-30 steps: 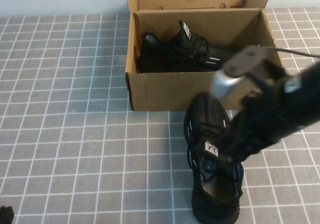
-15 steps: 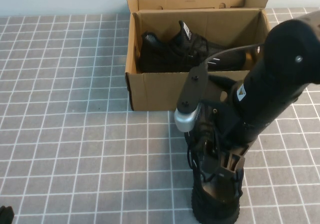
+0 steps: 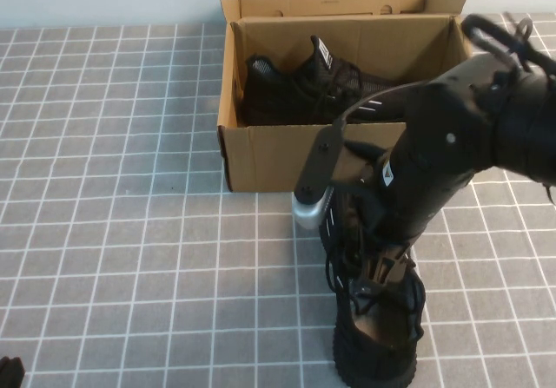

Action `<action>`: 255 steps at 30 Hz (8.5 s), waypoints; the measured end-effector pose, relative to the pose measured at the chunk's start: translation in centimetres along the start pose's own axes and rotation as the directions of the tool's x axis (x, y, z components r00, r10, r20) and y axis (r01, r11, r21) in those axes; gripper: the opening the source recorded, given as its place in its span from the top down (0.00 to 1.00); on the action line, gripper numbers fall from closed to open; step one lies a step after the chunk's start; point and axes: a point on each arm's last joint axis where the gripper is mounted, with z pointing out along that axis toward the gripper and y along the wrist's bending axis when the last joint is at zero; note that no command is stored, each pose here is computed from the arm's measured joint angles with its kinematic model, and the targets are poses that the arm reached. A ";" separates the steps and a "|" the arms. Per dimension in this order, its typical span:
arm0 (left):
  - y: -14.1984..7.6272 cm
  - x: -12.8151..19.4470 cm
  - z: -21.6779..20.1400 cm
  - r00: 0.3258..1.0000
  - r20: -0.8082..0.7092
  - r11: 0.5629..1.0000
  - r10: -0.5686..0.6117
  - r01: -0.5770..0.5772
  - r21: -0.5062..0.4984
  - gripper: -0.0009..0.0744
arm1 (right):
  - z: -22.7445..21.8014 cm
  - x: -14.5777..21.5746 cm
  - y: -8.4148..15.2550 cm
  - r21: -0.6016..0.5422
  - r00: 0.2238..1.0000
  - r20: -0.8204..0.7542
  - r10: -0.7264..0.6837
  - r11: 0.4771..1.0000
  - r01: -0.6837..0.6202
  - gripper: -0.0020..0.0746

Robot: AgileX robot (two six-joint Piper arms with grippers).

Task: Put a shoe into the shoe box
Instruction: Pick up the shoe from the table, then hand over the shoe, then place the shoe in the shoe box

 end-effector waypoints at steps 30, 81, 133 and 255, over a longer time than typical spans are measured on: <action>0.0 0.0 0.0 1.000 0.000 1.000 0.000 0.000 0.000 0.99 | -15.8 0.7 2.1 -0.012 0.968 0.237 0.080 0.997 -0.079 0.98; -1.4 -11.0 -1.1 0.939 -0.024 0.919 -0.344 0.342 0.197 0.99 | -18.1 -1.8 -0.7 0.151 0.951 0.295 0.089 0.979 -0.138 0.98; -10.1 -32.7 23.2 0.878 0.264 0.307 0.398 -0.399 0.864 0.36 | -17.4 -1.5 -11.3 0.193 0.788 0.503 -0.355 0.935 0.299 0.98; -18.2 -21.2 37.9 0.682 0.319 0.181 0.658 -0.554 0.813 0.95 | -23.8 10.7 0.2 0.148 0.771 0.542 0.336 0.864 -0.481 0.99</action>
